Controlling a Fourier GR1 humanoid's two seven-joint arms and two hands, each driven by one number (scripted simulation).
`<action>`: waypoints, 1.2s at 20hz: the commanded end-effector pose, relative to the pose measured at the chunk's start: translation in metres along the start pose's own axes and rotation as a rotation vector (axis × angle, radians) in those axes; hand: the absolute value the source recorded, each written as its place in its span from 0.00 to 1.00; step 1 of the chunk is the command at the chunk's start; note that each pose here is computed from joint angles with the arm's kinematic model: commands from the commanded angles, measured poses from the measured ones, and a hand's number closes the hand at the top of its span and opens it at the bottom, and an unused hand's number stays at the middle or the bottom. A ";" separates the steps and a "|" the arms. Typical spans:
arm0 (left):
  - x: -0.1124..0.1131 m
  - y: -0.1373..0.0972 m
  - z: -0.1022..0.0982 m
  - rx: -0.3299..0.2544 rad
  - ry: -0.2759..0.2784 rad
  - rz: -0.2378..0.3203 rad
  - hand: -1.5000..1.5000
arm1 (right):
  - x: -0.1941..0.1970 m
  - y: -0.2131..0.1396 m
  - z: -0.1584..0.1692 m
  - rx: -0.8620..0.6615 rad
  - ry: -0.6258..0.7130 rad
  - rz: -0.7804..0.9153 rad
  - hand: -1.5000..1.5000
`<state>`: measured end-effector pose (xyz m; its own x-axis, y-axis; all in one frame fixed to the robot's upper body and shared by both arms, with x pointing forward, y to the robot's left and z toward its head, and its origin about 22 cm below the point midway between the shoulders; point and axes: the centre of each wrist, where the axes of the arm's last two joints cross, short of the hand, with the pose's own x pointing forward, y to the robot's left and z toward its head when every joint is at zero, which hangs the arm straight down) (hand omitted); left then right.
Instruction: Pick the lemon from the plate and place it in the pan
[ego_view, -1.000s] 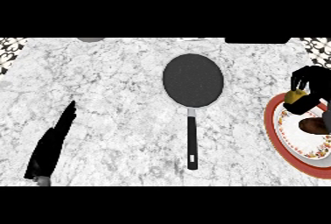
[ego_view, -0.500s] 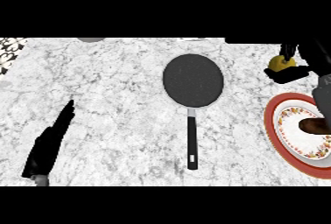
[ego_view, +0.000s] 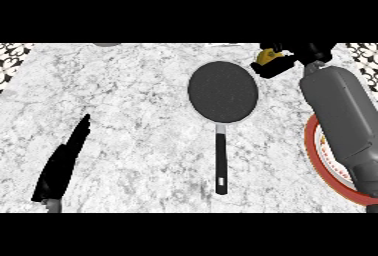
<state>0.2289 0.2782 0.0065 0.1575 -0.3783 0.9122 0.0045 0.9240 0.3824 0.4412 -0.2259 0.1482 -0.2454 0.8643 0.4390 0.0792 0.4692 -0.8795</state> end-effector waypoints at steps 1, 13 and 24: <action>0.008 0.000 -0.014 -0.003 -0.004 -0.003 0.50 | 0.027 0.033 -0.016 0.053 0.004 -0.086 1.00; 0.016 -0.014 -0.015 -0.038 -0.053 -0.003 0.50 | 0.048 0.108 -0.015 0.263 0.024 0.043 1.00; 0.017 -0.006 -0.013 -0.036 -0.057 -0.010 0.50 | 0.055 0.141 -0.002 0.338 0.220 -0.525 0.00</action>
<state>0.2416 0.2629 0.0173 0.1038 -0.3858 0.9167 0.0525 0.9225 0.3823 0.4425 -0.1182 0.0510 0.0282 0.6855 0.7275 -0.3487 0.6889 -0.6355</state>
